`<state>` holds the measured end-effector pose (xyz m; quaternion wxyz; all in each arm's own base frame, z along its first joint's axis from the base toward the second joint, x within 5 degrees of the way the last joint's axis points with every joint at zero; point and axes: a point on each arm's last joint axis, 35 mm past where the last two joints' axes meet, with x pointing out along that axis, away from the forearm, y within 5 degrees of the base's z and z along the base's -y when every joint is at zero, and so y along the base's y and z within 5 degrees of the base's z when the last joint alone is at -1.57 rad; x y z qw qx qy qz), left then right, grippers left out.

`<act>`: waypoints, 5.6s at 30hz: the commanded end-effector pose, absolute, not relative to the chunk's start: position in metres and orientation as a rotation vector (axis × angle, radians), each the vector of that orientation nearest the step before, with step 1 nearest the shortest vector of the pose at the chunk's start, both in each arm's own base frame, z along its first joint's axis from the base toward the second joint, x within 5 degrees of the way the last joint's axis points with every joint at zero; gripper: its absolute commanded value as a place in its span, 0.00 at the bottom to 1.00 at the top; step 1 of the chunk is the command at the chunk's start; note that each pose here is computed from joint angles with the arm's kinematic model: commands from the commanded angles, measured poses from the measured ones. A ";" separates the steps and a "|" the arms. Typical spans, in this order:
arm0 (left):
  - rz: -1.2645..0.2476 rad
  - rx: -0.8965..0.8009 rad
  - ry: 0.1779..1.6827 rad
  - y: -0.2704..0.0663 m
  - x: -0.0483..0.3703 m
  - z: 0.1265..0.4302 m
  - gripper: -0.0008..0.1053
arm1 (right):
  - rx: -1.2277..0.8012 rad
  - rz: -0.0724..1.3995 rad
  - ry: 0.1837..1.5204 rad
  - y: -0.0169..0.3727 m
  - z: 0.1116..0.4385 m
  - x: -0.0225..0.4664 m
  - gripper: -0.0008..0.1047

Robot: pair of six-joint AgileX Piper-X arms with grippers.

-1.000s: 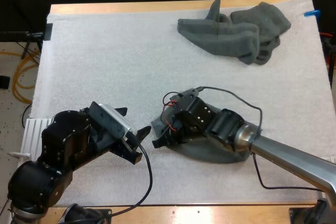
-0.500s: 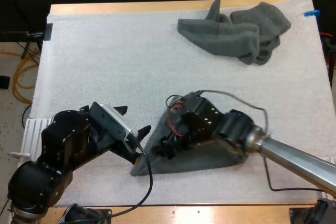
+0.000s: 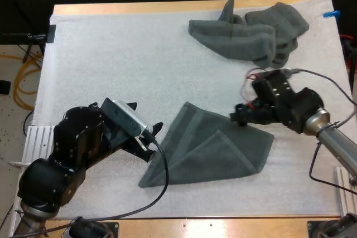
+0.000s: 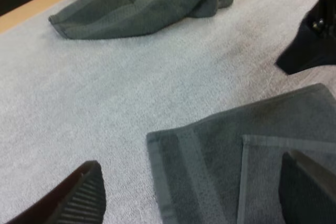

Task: Pick towel from pile fold and stack

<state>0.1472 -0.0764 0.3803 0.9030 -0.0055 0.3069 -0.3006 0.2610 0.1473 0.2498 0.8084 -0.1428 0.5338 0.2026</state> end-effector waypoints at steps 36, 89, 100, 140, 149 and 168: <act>-0.608 -0.005 0.677 -0.077 0.148 0.376 0.63 | -0.248 0.399 1.382 0.098 0.137 0.252 0.15; -0.446 0.517 1.258 -0.242 0.347 0.142 0.60 | -0.351 0.387 1.351 0.088 0.181 0.229 0.01; -0.481 0.533 1.345 -0.239 0.340 0.135 0.01 | -0.351 0.387 1.351 0.088 0.181 0.229 0.01; -0.527 0.049 0.797 -0.132 0.187 0.443 0.01 | -0.288 0.571 0.569 0.098 0.412 0.151 0.01; -0.613 0.024 0.843 -0.125 0.133 0.448 0.01 | -0.210 0.693 0.656 0.102 0.415 0.107 0.01; -0.502 0.061 0.909 -0.134 0.126 0.358 0.01 | -0.468 0.473 0.877 0.129 0.370 0.117 0.01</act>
